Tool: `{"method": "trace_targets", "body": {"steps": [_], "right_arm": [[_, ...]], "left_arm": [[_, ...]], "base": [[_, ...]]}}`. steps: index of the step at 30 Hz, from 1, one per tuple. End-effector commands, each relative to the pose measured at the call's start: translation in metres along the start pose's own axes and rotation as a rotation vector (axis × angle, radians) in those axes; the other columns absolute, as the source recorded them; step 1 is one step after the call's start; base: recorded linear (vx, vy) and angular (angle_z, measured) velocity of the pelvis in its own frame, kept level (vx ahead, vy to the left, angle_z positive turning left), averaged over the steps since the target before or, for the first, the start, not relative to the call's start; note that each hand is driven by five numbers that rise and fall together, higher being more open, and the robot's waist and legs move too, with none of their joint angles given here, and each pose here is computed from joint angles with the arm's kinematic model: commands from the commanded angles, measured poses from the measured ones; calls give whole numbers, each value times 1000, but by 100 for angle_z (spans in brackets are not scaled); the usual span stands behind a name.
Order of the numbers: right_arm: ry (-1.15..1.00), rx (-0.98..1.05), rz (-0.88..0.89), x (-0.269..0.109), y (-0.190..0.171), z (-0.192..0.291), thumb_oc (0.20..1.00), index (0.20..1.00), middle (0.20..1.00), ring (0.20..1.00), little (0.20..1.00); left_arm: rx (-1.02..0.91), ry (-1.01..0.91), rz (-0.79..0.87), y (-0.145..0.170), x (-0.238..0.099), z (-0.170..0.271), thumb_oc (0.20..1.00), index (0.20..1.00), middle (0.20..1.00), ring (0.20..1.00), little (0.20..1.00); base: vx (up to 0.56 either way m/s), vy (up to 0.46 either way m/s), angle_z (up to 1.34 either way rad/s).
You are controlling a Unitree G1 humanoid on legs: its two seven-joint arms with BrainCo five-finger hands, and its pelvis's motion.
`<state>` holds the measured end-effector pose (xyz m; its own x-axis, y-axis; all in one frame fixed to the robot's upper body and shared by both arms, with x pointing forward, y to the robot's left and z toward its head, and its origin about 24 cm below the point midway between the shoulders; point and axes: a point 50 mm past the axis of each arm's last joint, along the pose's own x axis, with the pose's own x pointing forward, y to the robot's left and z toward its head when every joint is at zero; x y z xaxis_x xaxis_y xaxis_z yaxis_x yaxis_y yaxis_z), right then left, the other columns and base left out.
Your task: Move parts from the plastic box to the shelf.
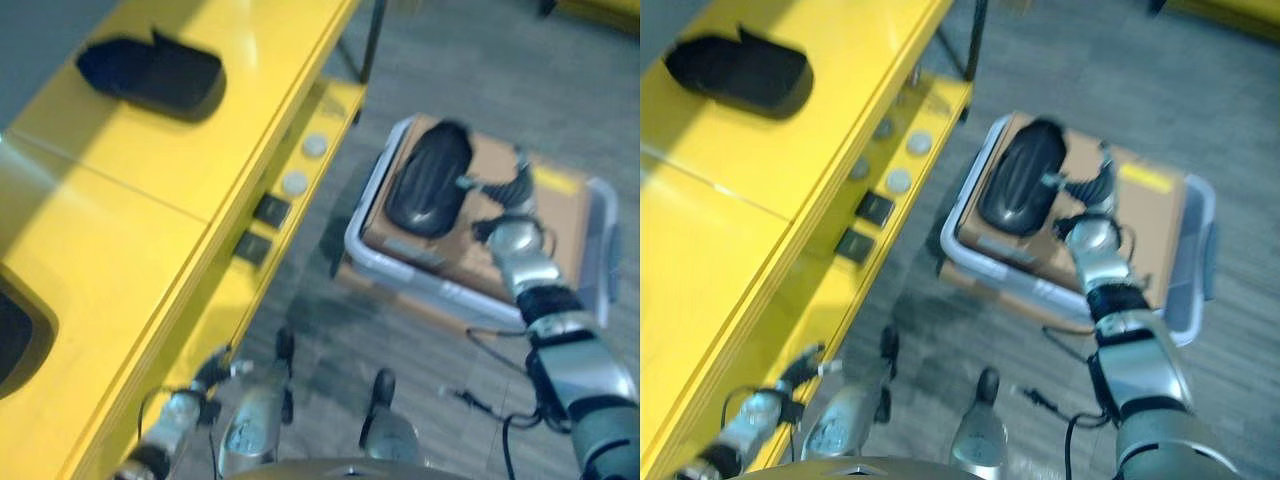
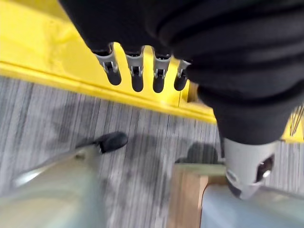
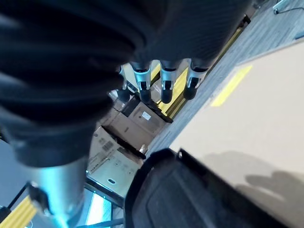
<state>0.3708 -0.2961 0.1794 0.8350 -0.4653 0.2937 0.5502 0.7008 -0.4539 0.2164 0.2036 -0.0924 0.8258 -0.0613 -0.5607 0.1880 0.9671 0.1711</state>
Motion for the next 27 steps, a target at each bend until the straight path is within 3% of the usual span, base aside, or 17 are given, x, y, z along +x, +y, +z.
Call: {"method": "trace_targets", "body": {"steps": [1, 18, 21, 24, 26, 27], "right_arm": [[-121, -84, -102, 9, -16, 21, 1000, 1000, 1000, 1000, 1000], [-122, -173, -347, 32, -58, 51, 1000, 1000, 1000, 1000, 1000], [-77, -197, -275, 34, -56, 47, 1000, 1000, 1000, 1000, 1000], [147, -269, 43, 32, -39, 15, 1000, 1000, 1000, 1000, 1000], [208, -302, 130, 30, -36, 5, 1000, 1000, 1000, 1000, 1000], [275, -315, 206, 28, -33, -5, 432, 432, 432, 432, 432]], "left_arm": [[-91, 12, 5, -12, -11, -19, 1000, 1000, 1000, 1000, 1000], [-144, -35, -57, -29, -7, -6, 1000, 1000, 1000, 1000, 1000], [-159, -38, -61, -30, -7, -4, 1000, 1000, 1000, 1000, 1000], [-179, -70, -55, -24, -7, 3, 1000, 1000, 1000, 1000, 1000], [-177, -84, -54, -21, -7, 7, 1000, 1000, 1000, 1000, 1000], [-171, -91, -52, -19, -6, 9, 1000, 1000, 1000, 1000, 1000]], "base": [[3, 144, 12], [-1, 32, -2], [10, 10, 0], [16, -8, -3], [4, -45, -2], [-2, -54, 0]]}}
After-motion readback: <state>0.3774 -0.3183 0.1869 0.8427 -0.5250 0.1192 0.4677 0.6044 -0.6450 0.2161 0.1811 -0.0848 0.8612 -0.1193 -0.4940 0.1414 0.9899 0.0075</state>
